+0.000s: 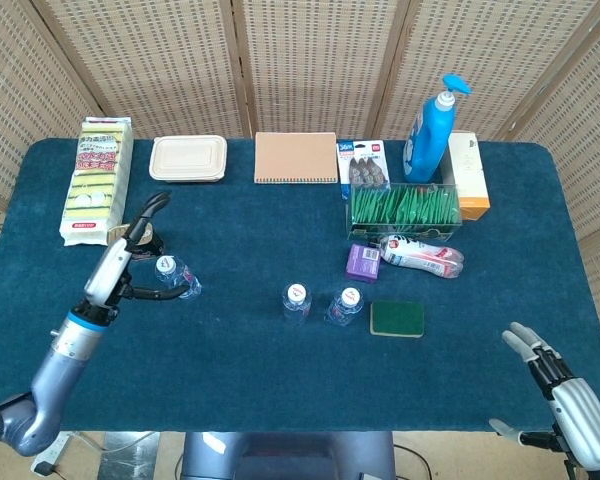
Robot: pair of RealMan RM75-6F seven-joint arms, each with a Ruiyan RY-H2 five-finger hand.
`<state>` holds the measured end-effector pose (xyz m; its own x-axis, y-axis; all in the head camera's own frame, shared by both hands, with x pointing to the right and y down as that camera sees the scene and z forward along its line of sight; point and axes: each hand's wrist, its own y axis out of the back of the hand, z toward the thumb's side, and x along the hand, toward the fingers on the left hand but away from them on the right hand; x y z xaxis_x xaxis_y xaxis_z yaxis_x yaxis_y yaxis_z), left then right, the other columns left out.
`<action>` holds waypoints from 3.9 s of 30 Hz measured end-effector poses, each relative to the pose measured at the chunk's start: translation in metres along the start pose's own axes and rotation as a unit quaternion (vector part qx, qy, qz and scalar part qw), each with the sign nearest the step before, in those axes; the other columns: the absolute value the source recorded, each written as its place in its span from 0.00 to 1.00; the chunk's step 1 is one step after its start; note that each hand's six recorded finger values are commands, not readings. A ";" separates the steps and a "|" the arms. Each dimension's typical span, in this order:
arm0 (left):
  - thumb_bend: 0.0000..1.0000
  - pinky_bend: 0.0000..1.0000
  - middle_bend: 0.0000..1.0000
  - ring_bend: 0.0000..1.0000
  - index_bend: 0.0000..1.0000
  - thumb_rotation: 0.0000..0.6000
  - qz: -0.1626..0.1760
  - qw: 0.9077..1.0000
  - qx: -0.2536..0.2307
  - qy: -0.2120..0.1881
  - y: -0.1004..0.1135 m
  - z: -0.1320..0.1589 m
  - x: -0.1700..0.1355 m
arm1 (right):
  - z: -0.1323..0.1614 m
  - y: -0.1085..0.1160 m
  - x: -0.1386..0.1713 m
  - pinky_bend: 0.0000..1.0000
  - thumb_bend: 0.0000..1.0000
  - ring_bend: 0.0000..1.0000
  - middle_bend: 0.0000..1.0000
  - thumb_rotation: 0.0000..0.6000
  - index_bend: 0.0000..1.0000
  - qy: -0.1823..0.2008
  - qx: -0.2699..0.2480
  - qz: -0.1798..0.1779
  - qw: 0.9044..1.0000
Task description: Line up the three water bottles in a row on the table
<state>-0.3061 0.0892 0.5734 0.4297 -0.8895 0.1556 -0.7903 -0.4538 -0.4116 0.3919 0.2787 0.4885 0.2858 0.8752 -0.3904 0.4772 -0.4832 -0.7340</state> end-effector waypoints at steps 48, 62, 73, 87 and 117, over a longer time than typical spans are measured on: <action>0.19 0.06 0.00 0.00 0.00 1.00 -0.032 0.978 -0.143 0.146 -0.088 -0.164 -0.017 | -0.001 -0.006 -0.004 0.10 0.00 0.00 0.03 1.00 0.05 -0.002 -0.005 0.017 1.000; 0.51 0.40 0.48 0.37 0.52 1.00 0.022 0.981 -0.140 0.129 -0.091 -0.159 -0.006 | -0.002 -0.003 -0.004 0.10 0.00 0.00 0.03 1.00 0.05 -0.001 -0.011 0.013 1.000; 0.46 0.42 0.51 0.39 0.56 1.00 -0.002 0.982 -0.152 0.109 -0.104 -0.142 -0.005 | 0.000 -0.005 -0.004 0.10 0.00 0.00 0.03 1.00 0.05 0.001 -0.008 0.015 1.000; 0.42 0.42 0.51 0.39 0.56 1.00 -0.115 0.975 -0.182 0.060 -0.167 -0.088 0.006 | -0.001 -0.005 -0.005 0.09 0.00 0.00 0.03 1.00 0.05 -0.004 -0.006 0.012 1.000; 0.39 0.42 0.51 0.39 0.56 1.00 -0.126 0.971 -0.188 0.075 -0.216 -0.087 0.035 | -0.004 -0.001 -0.005 0.10 0.00 0.00 0.03 1.00 0.05 -0.008 -0.007 0.009 1.000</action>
<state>-0.1580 0.1511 0.7458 0.5836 -0.7333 0.3489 -0.7843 -0.6203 0.0082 0.3933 0.2748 0.4931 0.2824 0.8661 -0.4126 0.4837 -0.4999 -0.7184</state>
